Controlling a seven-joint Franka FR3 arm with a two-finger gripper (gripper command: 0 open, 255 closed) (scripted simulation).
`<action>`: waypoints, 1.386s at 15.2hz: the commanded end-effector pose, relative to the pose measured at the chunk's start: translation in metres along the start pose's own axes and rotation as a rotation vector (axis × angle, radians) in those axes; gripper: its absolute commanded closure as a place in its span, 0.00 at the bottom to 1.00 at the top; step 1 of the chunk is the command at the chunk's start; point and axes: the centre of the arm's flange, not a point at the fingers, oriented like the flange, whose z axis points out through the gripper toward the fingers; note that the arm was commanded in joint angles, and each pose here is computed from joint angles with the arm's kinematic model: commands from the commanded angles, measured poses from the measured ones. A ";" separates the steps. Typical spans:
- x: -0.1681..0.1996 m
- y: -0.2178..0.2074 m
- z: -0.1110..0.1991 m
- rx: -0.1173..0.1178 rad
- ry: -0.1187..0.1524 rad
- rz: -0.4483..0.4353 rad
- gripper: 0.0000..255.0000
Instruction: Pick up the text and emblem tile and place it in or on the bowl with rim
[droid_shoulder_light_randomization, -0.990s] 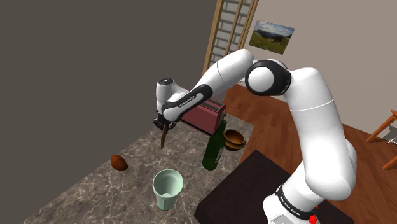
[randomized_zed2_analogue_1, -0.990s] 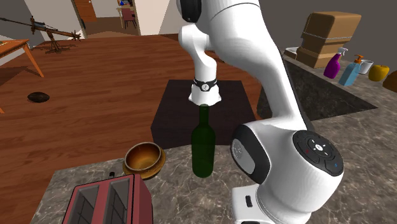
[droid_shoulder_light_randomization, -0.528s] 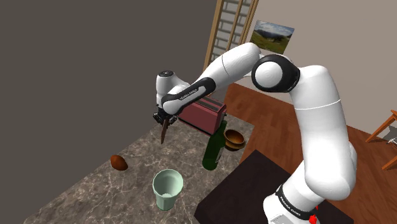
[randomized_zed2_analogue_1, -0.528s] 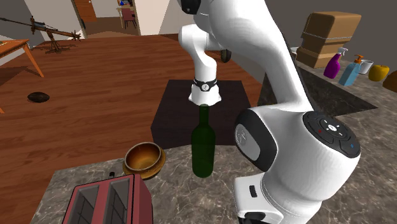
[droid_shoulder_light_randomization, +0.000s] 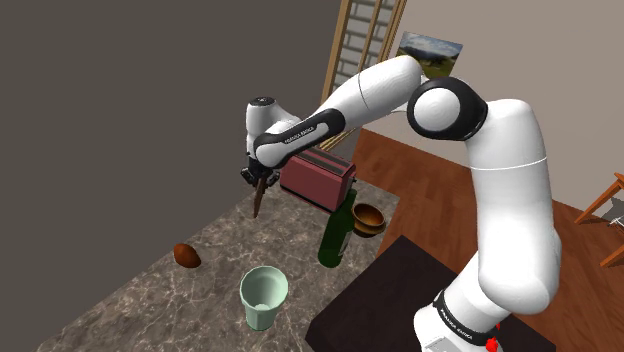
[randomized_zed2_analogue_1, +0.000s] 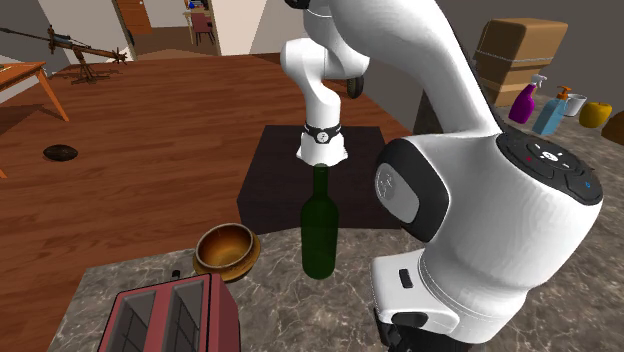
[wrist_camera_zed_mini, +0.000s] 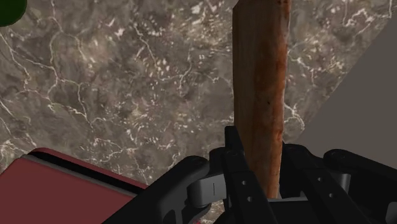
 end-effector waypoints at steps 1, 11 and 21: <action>0.001 0.001 -0.011 0.000 0.000 0.000 1.00; 0.009 0.028 -0.048 0.000 0.000 0.000 1.00; 0.027 0.159 -0.047 0.000 0.000 0.000 1.00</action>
